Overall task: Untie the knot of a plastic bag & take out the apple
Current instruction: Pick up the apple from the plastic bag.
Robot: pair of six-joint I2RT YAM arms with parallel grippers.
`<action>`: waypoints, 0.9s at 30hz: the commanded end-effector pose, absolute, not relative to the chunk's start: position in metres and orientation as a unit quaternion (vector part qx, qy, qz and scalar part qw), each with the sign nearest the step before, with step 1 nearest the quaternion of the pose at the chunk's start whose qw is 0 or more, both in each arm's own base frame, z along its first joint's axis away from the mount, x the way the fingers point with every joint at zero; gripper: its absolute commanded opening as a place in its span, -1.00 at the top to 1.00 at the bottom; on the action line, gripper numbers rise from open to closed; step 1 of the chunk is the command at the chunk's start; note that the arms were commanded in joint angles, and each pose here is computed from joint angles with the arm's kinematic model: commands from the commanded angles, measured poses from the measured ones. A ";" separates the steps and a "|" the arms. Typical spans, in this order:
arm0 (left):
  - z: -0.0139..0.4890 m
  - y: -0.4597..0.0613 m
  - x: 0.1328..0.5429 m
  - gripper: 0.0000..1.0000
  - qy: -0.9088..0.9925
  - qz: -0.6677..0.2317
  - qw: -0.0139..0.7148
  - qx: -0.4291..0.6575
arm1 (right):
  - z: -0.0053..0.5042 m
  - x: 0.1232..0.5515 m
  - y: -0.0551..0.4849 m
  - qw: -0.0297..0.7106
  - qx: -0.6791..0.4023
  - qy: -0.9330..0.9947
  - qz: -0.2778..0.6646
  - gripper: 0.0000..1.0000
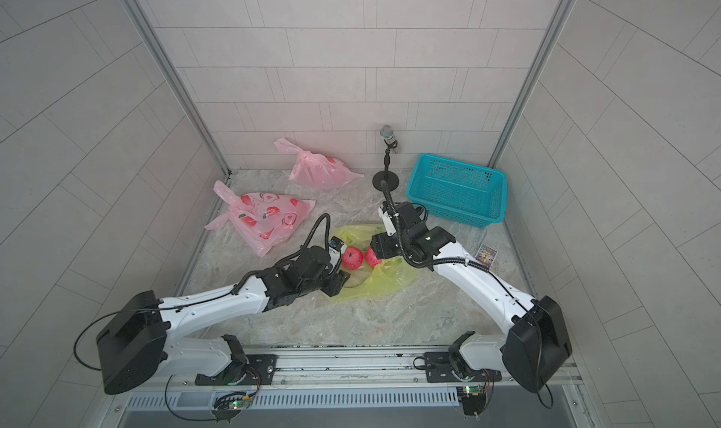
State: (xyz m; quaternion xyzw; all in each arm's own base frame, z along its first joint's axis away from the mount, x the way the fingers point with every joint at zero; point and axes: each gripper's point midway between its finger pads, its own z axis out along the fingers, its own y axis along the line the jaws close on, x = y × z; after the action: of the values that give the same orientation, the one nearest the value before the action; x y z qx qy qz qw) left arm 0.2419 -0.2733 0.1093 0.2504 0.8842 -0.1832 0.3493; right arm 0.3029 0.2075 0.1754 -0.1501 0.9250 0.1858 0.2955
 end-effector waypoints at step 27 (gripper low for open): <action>0.122 -0.250 0.294 -0.18 0.900 -0.173 0.369 0.155 | 0.077 0.330 0.220 0.231 -0.202 0.949 0.067 -0.84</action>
State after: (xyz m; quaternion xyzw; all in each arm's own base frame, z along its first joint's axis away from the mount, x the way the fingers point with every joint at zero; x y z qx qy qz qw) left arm 0.2898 -0.2484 0.1150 0.1680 0.9016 -0.1611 0.3648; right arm 0.3305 0.2234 0.0802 -0.1981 0.9486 0.0807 0.2331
